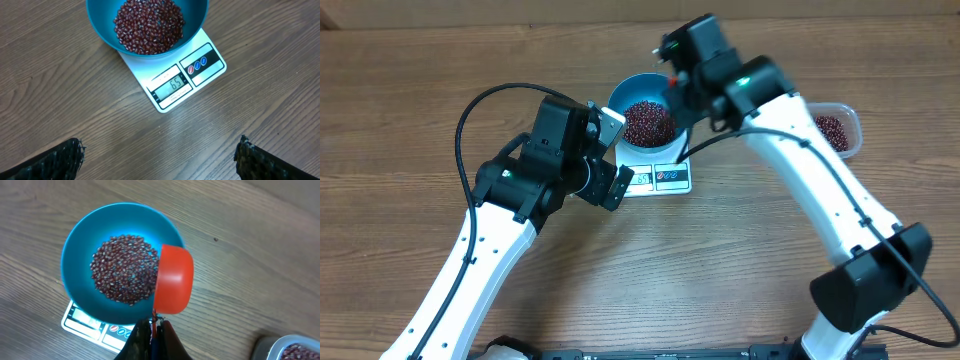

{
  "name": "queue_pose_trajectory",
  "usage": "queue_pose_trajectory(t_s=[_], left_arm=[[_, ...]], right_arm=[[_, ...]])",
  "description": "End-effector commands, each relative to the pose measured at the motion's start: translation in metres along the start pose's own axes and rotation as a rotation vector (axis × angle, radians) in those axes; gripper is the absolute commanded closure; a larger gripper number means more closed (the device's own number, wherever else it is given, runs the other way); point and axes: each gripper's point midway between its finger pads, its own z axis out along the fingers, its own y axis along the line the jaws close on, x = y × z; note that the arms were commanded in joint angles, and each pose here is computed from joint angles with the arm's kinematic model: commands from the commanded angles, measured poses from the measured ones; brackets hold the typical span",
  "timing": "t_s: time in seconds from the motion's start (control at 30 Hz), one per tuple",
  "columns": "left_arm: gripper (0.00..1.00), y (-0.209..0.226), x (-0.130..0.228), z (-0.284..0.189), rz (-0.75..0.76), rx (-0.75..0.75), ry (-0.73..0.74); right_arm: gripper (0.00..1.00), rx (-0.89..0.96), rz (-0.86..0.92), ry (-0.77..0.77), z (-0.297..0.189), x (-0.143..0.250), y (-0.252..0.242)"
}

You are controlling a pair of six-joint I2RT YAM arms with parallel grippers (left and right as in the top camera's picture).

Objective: Scoop item into bowl and weigh 150g on scale
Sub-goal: 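Lift the empty scoop back right above the bean container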

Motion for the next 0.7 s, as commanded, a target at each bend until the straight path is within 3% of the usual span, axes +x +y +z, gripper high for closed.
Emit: queue_pose_trajectory(t_s=[0.0,0.2,0.47,0.67], left_arm=[[0.00,-0.005,-0.001,0.002,0.024,0.018,0.002],[0.01,-0.005,-0.001,0.002,0.024,0.018,0.002],[0.00,-0.005,-0.001,0.002,0.024,0.018,0.002],[0.00,-0.005,-0.001,0.002,0.024,0.018,0.002]], right_arm=[[0.96,-0.131,0.084,-0.125,-0.050,-0.020,-0.022],[0.96,-0.231,0.240,-0.190,-0.081,-0.013,-0.083],[0.96,-0.025,0.445,-0.113,-0.087,0.039,-0.187],[0.96,0.034,0.461,-0.028,-0.075,0.075,-0.215]])
